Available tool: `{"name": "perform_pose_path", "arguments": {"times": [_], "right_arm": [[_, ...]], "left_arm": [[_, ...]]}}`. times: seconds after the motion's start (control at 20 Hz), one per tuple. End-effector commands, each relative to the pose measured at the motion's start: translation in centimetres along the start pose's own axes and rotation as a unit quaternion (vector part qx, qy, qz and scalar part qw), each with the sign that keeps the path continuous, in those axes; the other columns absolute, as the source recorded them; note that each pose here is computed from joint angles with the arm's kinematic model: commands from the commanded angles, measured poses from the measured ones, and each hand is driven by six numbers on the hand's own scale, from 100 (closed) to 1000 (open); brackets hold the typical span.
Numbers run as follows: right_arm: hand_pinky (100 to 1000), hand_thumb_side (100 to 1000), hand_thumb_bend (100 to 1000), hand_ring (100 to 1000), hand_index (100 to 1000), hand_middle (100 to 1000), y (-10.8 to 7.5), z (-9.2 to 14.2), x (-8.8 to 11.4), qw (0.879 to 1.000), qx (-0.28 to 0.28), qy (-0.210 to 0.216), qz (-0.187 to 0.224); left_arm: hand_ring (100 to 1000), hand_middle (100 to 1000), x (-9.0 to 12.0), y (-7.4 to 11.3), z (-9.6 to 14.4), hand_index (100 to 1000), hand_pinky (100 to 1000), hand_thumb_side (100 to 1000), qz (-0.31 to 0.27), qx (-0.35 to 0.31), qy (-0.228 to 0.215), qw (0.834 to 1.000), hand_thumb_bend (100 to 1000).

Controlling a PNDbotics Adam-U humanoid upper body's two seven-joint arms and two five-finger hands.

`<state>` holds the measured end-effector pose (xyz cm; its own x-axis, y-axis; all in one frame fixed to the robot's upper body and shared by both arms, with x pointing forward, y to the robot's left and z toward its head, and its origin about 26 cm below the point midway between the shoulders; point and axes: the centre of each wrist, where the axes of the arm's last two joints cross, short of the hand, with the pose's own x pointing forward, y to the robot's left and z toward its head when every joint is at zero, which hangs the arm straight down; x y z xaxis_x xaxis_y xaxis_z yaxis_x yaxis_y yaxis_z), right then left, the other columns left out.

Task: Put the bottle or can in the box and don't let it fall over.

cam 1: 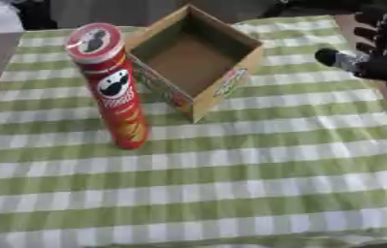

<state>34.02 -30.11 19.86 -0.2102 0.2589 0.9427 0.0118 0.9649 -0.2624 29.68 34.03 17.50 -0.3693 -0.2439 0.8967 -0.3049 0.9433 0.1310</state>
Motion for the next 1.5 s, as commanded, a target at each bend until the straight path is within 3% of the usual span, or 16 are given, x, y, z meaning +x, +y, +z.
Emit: {"name": "perform_pose_path", "arguments": {"times": [0.05,0.65,1.5], "right_arm": [[1000,146,738,1000,961,955,-0.6,0.0,1.2,1.0,-0.005,-0.017,0.011],[1000,150,742,1000,961,955,-0.4,-0.1,1.5,1.0,-0.003,-0.019,0.009],[1000,155,747,1000,960,954,0.0,-0.2,1.4,1.0,0.007,-0.018,0.005]], "left_arm": [[742,818,1.3,0.3,0.1,827,990,100,-0.011,-0.022,-0.022,0.999,651],[761,824,0.7,-0.9,2.1,841,1000,107,-0.01,-0.149,0.012,0.989,678],[761,825,0.2,-4.6,1.0,844,1000,131,0.023,-0.24,0.038,0.97,689]]}}
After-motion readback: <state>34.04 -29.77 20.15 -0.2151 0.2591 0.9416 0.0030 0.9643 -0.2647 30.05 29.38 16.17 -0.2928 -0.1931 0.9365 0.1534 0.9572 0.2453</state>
